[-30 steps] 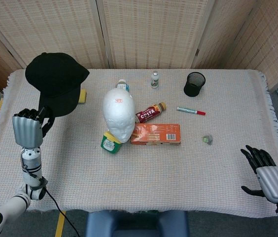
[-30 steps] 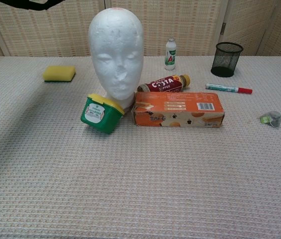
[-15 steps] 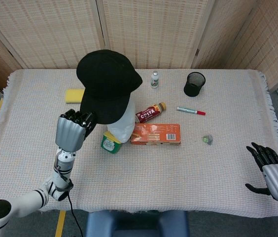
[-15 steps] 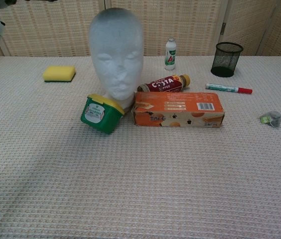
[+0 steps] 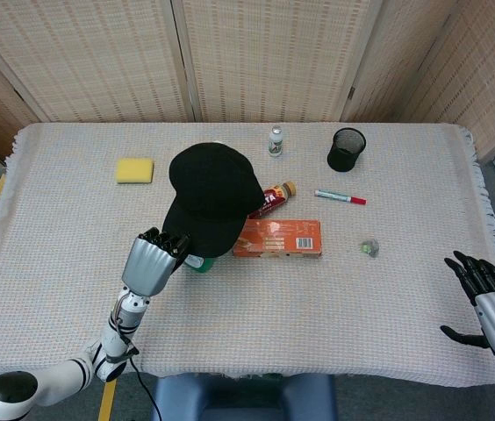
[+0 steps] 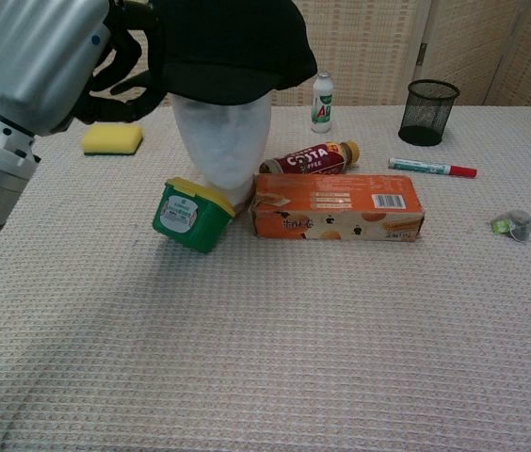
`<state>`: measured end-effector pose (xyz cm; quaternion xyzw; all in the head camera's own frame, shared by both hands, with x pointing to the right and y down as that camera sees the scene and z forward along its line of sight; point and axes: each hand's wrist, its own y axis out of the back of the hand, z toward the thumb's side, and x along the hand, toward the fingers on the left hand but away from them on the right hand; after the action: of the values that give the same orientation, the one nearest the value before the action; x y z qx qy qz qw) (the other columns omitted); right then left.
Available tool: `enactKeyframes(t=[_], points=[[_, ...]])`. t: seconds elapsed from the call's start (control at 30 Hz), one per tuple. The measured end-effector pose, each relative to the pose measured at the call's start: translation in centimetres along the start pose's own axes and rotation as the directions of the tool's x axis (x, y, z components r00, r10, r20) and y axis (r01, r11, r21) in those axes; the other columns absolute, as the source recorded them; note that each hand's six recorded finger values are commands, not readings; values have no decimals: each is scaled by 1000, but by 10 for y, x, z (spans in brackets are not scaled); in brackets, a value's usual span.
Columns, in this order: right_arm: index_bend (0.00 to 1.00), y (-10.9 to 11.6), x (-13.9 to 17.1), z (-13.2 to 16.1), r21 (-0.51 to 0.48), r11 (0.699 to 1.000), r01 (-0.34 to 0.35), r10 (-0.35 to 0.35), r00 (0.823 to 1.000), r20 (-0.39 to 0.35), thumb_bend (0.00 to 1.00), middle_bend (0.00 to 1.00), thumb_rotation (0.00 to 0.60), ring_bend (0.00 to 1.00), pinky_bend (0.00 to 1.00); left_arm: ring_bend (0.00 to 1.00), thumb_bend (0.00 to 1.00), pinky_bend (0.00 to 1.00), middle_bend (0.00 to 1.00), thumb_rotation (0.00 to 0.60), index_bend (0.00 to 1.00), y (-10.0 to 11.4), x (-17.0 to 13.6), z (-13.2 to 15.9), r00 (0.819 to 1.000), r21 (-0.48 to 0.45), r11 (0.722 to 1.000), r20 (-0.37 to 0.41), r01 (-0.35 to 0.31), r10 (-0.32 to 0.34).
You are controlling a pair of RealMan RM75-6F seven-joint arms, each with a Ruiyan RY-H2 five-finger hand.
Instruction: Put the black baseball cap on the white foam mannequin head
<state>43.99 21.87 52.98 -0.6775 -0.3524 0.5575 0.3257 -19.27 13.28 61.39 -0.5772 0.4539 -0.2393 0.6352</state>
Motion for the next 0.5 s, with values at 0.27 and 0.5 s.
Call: enactKeyframes(t=[0.27,0.5], points=[[0,-4,-1,3,6,1000,-9,9,1000,-7,49,0,600,0,0,1000,439,998,1000,600,469,-9,-14,-3,999,-5,999,-18,49,-49],[0,-5,0,3,10,1000,-14,14,1000,-3,48,0,600,0,0,904,108,932,982,600,21,-4,-29,-13,991,-11,994,-65,113,-114]])
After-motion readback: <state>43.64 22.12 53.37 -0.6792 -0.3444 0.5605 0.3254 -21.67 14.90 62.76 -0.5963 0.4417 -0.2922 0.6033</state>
